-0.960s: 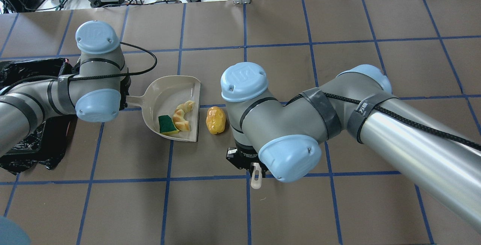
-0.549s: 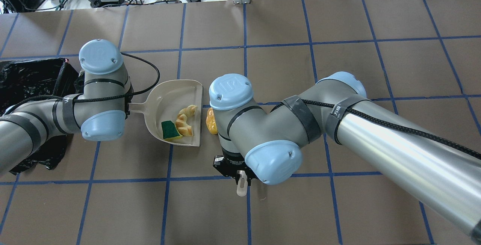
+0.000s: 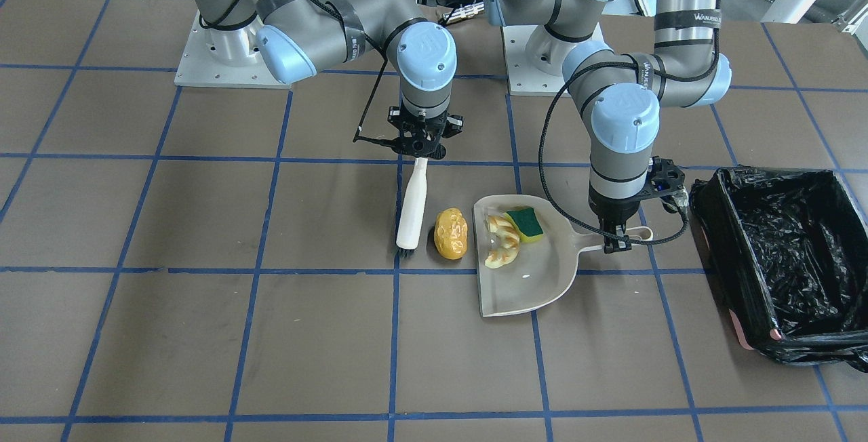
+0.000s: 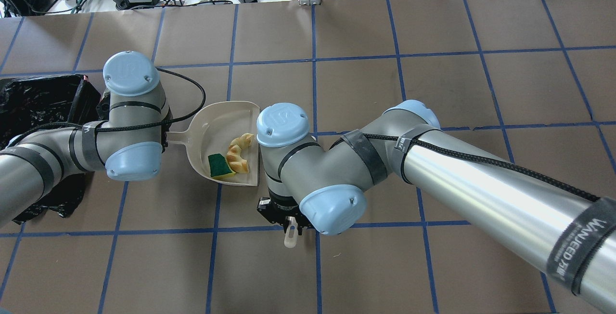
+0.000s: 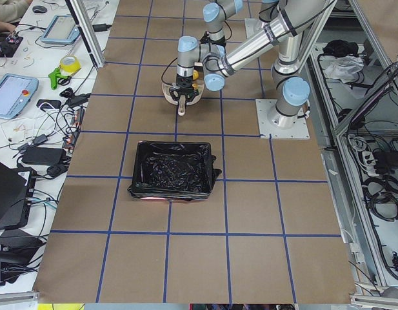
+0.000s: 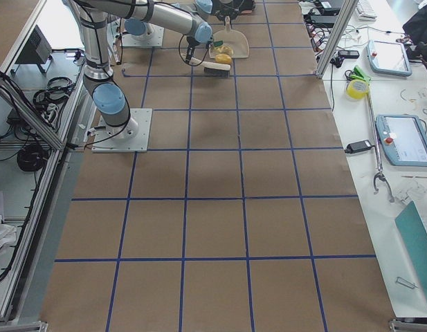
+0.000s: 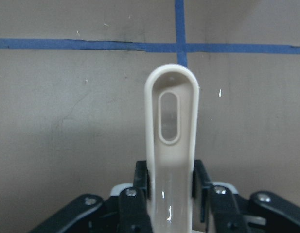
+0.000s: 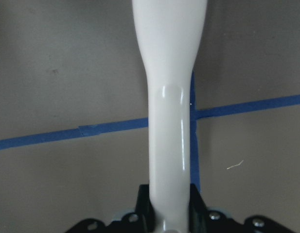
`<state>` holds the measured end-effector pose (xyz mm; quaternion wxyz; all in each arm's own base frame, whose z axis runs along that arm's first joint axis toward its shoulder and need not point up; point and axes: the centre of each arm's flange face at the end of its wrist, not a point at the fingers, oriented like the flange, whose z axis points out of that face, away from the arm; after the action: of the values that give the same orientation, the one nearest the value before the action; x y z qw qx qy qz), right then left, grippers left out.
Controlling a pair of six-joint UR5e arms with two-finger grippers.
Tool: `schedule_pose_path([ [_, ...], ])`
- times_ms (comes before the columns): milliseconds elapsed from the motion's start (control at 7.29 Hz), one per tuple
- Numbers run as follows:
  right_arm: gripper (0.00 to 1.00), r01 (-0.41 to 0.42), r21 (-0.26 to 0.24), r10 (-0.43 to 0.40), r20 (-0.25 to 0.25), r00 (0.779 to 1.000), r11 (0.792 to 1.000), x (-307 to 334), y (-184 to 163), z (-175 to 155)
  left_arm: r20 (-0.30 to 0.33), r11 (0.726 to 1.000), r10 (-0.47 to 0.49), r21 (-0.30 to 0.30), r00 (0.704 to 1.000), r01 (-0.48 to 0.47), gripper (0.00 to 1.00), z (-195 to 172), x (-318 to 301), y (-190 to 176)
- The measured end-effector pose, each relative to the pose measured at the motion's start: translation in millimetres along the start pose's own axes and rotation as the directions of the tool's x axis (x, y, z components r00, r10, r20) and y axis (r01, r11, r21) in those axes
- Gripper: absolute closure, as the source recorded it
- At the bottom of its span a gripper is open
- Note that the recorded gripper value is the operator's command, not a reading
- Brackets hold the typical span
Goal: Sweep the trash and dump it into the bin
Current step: 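Sweep the yellow potato into the dustpan with the right gripper's brush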
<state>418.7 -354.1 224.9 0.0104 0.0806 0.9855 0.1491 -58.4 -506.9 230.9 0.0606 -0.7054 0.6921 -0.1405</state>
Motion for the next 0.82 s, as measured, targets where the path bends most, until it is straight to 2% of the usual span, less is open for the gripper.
schedule_pose_path([
  [412, 0.96, -0.003, -0.012, 0.004, 0.090, 0.996, 1.000, -50.2, -20.2, -11.3, 0.004, 1.000, -0.013, 0.000, 1.000, 0.013, 1.00, 2.3, 1.0, 0.5],
  [823, 0.96, 0.007, -0.009, -0.006, 0.132, 0.991, 1.000, -102.6, -34.6, -16.8, 0.009, 1.000, -0.018, 0.001, 1.000, 0.018, 1.00, 5.0, 1.2, 1.2],
])
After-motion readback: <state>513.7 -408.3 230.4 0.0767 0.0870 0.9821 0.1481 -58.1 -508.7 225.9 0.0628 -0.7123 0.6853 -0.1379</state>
